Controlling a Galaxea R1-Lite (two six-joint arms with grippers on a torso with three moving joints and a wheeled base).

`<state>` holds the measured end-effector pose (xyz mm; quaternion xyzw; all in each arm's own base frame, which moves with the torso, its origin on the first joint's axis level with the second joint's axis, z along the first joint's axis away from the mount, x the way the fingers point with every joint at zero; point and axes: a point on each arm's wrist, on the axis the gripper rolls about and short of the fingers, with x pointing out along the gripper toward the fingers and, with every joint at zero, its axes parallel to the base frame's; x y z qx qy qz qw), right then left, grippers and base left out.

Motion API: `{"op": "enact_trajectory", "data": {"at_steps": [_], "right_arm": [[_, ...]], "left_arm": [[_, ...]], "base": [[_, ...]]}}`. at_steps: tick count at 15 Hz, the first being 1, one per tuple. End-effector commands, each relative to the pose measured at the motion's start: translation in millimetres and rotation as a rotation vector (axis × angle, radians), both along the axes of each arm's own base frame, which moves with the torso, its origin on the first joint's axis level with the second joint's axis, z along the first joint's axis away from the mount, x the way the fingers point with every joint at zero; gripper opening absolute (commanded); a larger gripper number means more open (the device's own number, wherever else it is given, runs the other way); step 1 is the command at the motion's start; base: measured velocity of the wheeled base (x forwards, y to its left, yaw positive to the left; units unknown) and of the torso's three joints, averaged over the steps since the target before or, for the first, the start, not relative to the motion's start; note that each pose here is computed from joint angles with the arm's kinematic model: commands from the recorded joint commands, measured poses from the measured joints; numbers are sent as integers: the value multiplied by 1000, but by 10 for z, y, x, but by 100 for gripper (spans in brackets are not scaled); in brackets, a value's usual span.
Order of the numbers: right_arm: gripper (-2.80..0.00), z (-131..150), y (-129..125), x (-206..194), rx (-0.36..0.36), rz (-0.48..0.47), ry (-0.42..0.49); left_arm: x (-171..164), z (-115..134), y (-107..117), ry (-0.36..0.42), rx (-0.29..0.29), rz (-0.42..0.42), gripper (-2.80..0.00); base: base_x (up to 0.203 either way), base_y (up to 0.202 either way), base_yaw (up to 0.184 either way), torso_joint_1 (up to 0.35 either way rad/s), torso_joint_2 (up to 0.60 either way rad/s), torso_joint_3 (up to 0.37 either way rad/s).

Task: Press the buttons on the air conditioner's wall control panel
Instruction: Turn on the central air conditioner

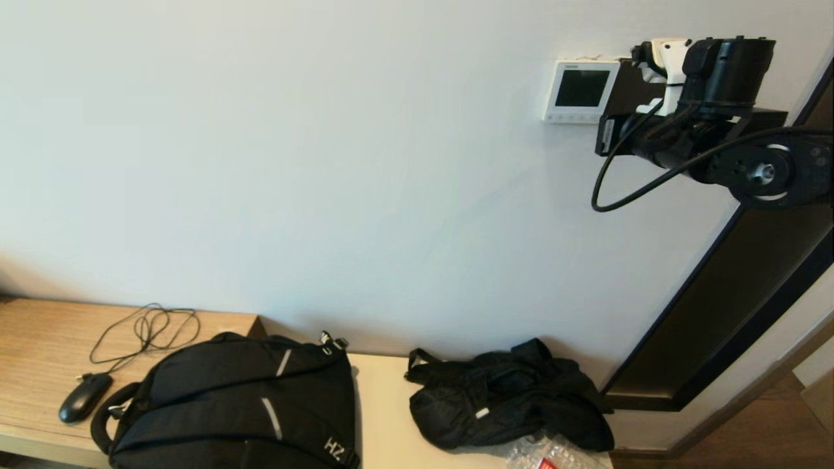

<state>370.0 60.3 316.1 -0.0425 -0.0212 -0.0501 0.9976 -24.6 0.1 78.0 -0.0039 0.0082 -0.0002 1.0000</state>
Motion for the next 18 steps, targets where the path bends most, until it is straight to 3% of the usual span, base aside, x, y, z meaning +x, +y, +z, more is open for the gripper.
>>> {"op": "enact_trajectory", "data": {"at_steps": [1, 10, 18], "right_arm": [[-280, 25, 17, 63, -1, 0, -7], [-280, 59, 190, 104, -5, 26, -7], [-280, 74, 162, 65, -6, 21, -7]], "left_arm": [[-1, 1, 0, -1, 0, 0, -280], [-1, 1, 0, -1, -1, 0, -280], [-1, 2, 0, -1, -1, 0, -280]], "base": [[0, 0, 0, 0, 0, 0], [0, 0, 0, 0, 0, 0], [0, 0, 0, 0, 0, 0]]}}
